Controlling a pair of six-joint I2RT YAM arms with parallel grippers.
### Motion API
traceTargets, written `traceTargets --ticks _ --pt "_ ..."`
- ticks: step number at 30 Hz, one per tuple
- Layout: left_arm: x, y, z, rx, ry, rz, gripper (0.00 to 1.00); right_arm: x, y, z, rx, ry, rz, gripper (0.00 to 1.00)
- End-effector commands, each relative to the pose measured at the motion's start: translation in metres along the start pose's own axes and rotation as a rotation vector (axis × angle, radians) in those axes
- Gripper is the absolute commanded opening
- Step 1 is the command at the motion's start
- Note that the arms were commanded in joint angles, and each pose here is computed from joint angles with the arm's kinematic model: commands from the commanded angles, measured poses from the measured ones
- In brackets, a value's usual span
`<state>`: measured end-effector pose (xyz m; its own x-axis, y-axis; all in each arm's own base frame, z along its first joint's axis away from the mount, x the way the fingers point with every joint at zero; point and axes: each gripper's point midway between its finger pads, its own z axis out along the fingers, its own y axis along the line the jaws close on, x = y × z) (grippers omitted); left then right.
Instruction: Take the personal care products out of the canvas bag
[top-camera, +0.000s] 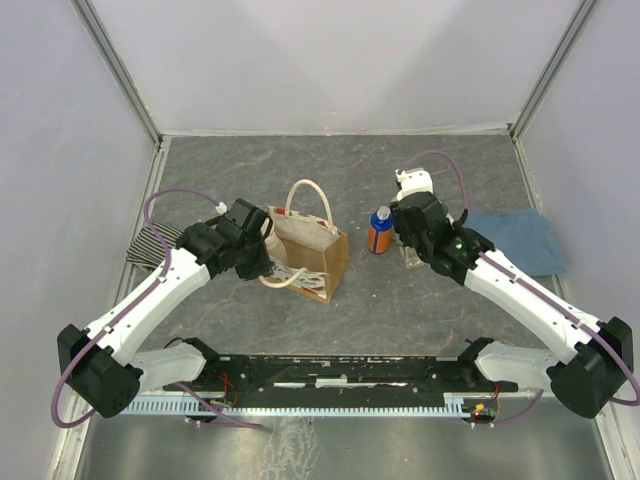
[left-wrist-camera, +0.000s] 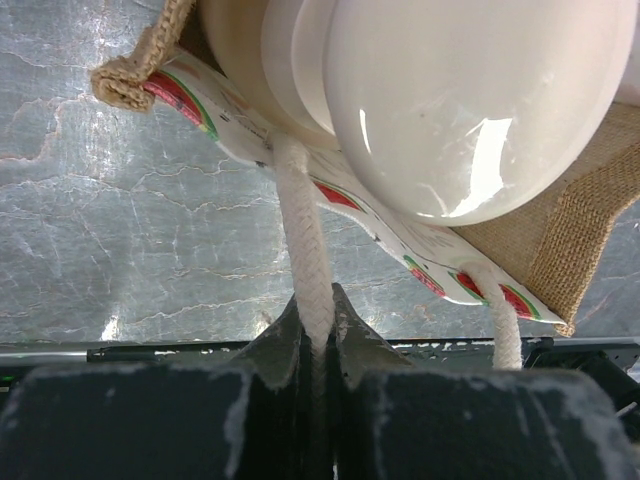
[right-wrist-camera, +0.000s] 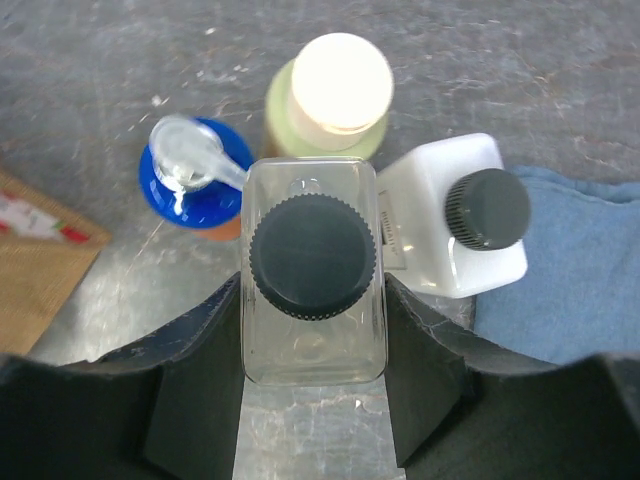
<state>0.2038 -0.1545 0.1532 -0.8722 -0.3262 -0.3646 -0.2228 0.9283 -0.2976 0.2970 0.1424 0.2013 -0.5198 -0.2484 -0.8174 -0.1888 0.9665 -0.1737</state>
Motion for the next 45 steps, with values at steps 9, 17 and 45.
traceTargets --ticks 9,17,45 --pt "-0.006 -0.007 -0.006 0.045 -0.032 -0.003 0.04 -0.041 -0.031 0.018 0.159 -0.239 0.309 0.41" --pt "-0.007 -0.008 -0.005 0.045 -0.031 -0.003 0.04 -0.023 -0.039 0.012 0.193 -0.208 0.351 0.73" --pt "-0.007 0.005 -0.014 0.040 -0.094 -0.063 0.05 -0.091 0.247 -0.031 -0.893 -0.079 -0.139 0.78"
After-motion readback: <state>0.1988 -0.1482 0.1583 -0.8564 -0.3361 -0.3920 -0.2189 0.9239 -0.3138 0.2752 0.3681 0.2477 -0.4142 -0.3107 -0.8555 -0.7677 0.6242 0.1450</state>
